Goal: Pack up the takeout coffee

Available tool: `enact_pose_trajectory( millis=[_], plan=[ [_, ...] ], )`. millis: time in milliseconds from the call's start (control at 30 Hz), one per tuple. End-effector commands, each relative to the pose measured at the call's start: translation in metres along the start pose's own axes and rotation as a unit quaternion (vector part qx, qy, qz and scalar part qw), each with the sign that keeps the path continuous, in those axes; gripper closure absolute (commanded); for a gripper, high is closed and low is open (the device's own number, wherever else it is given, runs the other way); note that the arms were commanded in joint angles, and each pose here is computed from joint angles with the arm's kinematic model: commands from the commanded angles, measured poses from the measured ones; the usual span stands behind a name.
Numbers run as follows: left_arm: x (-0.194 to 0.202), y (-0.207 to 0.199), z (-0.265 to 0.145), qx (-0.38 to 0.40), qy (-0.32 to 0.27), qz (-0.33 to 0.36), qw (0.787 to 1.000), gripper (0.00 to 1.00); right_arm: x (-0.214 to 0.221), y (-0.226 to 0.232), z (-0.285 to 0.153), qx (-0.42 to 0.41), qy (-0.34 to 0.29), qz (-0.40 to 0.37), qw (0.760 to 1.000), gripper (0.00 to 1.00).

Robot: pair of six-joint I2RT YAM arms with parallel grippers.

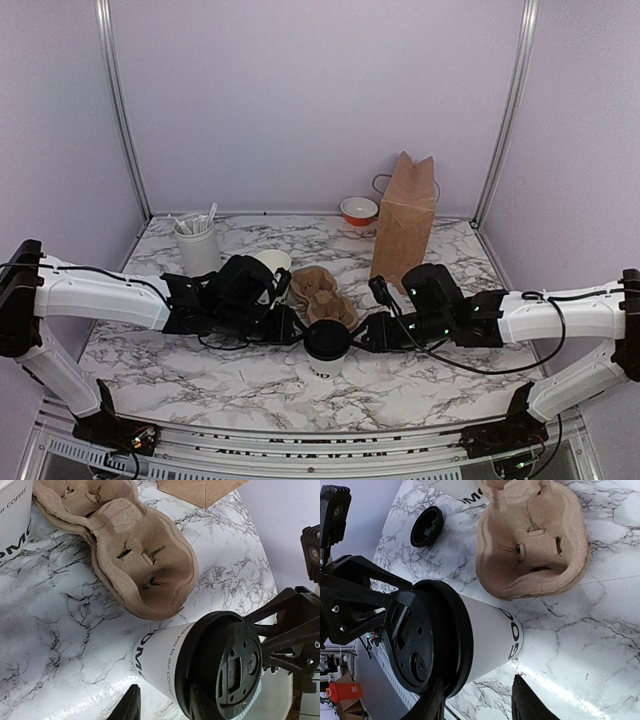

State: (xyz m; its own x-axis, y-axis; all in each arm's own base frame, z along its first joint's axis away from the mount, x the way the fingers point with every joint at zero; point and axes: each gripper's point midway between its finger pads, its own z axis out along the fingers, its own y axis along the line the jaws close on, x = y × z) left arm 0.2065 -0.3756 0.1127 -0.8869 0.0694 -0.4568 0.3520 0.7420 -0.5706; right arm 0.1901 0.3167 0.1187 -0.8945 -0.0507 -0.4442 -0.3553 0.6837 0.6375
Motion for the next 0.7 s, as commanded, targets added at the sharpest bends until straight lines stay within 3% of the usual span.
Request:
enact_pose_trajectory(
  millis=[0,667],
  plan=[
    [0.023,0.025,0.003,-0.061,0.054,0.02,0.997,0.65,-0.018,0.029,-0.009,-0.028,-0.025,-0.014,0.999,0.56],
    [-0.008,-0.017,-0.017,-0.01,0.023,0.038,0.999,0.64,-0.038,0.017,-0.02,-0.016,-0.05,-0.021,0.998,0.56]
  ],
)
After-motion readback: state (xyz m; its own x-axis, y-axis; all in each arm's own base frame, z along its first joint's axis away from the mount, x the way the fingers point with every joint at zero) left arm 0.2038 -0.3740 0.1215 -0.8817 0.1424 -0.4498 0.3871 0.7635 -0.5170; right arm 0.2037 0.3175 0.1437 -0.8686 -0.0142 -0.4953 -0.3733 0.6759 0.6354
